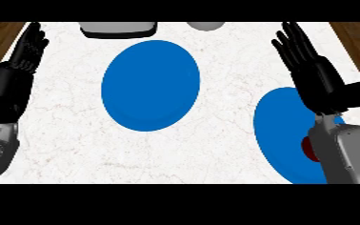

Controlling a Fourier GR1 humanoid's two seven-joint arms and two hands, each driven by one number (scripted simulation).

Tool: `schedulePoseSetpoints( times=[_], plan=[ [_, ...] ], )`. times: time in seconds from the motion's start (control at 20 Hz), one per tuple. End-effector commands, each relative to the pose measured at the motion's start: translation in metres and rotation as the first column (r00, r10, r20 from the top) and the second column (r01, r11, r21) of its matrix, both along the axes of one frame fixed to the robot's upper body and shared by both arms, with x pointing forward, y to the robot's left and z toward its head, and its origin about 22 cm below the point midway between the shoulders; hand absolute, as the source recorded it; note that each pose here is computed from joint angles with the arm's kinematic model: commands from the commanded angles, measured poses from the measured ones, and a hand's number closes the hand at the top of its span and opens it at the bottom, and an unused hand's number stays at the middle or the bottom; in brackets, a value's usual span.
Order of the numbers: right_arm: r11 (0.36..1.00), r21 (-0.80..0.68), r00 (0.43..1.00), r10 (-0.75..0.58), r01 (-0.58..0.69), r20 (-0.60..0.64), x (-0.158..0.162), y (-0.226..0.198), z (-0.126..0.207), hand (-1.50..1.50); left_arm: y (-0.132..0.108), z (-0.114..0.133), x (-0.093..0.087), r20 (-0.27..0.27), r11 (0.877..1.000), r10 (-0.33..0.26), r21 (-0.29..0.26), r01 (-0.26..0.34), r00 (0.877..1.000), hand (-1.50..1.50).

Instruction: Pick the can from the plate and place it in the plate

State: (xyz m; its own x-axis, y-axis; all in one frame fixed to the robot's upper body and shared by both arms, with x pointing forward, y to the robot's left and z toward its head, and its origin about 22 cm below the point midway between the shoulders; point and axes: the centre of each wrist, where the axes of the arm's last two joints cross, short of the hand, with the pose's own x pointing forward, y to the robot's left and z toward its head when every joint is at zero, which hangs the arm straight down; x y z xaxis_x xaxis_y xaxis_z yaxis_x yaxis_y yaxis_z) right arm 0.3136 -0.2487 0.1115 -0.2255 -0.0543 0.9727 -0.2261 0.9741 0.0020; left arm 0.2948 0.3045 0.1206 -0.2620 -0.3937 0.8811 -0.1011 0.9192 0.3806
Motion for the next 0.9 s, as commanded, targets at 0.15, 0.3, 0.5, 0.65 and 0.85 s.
schedulePoseSetpoints(
  times=[0.15,0.3,0.5,0.65,0.85],
  plan=[
    [0.992,-0.021,0.977,-0.129,0.127,-0.170,-0.012,-0.012,-0.016,1.50,0.009,-0.075,-0.033,-0.174,0.993,0.004,-0.116,-0.024,0.985,0.00],
    [0.781,-0.586,0.969,-0.246,0.217,0.032,-0.013,-0.058,0.023,1.50,0.002,-0.090,-0.035,-0.260,0.990,0.023,-0.131,-0.059,0.965,0.00],
    [0.797,-0.229,0.827,-0.554,0.559,0.092,-0.055,-0.040,-0.038,-1.50,0.004,-0.126,-0.057,-0.322,0.978,0.011,-0.194,-0.077,0.947,0.00],
    [0.777,-0.256,0.819,-0.549,0.574,0.170,-0.083,-0.011,-0.064,-1.50,0.004,-0.127,-0.043,-0.316,0.973,-0.016,-0.222,-0.057,0.949,0.00],
    [0.708,-0.340,0.785,-0.577,0.619,0.225,-0.124,-0.032,-0.061,-1.50,-0.006,-0.144,-0.052,-0.323,0.976,-0.007,-0.208,-0.064,0.946,0.00]
  ],
)
